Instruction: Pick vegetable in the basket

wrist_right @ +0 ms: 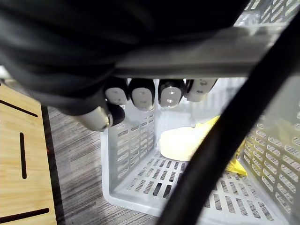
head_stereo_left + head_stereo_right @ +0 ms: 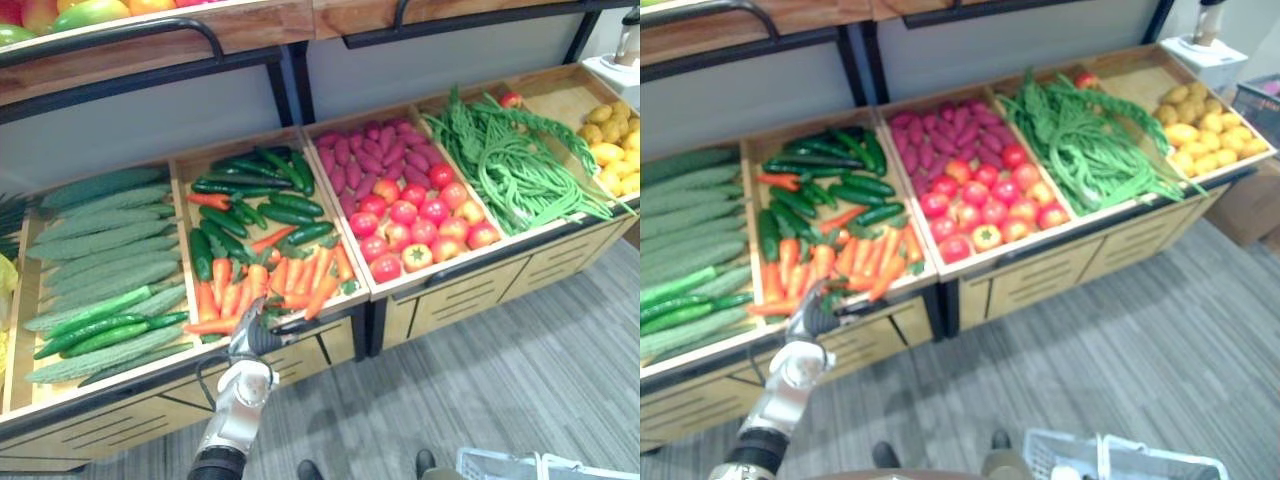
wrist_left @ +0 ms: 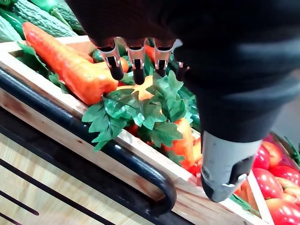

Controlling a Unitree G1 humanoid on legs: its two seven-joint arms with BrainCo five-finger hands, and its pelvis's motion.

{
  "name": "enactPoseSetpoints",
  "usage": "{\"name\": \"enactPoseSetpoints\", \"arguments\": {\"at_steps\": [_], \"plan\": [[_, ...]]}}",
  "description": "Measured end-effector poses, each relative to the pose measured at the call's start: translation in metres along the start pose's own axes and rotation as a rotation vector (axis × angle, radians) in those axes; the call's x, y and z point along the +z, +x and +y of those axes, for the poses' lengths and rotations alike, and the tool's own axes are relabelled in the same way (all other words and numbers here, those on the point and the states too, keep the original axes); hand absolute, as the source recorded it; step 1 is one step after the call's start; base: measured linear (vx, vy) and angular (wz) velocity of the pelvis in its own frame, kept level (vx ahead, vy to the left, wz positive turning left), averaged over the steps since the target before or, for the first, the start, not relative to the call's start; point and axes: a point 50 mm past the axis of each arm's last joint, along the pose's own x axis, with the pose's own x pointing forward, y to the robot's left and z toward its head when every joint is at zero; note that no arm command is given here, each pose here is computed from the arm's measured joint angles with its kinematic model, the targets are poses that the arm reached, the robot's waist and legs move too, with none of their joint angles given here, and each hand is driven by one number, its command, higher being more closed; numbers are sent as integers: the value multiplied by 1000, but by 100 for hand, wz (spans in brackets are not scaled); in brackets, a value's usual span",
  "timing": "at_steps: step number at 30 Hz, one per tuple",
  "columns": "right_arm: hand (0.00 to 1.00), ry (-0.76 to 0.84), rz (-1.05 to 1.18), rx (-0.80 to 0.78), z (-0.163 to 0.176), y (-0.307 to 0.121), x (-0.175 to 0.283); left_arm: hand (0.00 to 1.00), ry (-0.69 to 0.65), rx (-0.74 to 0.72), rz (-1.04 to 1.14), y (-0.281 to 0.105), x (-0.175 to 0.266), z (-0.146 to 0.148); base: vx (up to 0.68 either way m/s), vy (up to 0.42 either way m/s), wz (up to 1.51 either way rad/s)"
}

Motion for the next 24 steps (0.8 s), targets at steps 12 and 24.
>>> {"name": "enactPoseSetpoints", "arguments": {"at_steps": [12, 24], "plan": [[100, -14, -5, -2, 1, 0, 1, 0, 76, -28, -47, -1, 6, -6, 45, -2, -5], [100, -11, -5, -8, -1, 0, 1, 0, 304, 2, -199, 4, 16, 17, 37, -3, -1]]}}
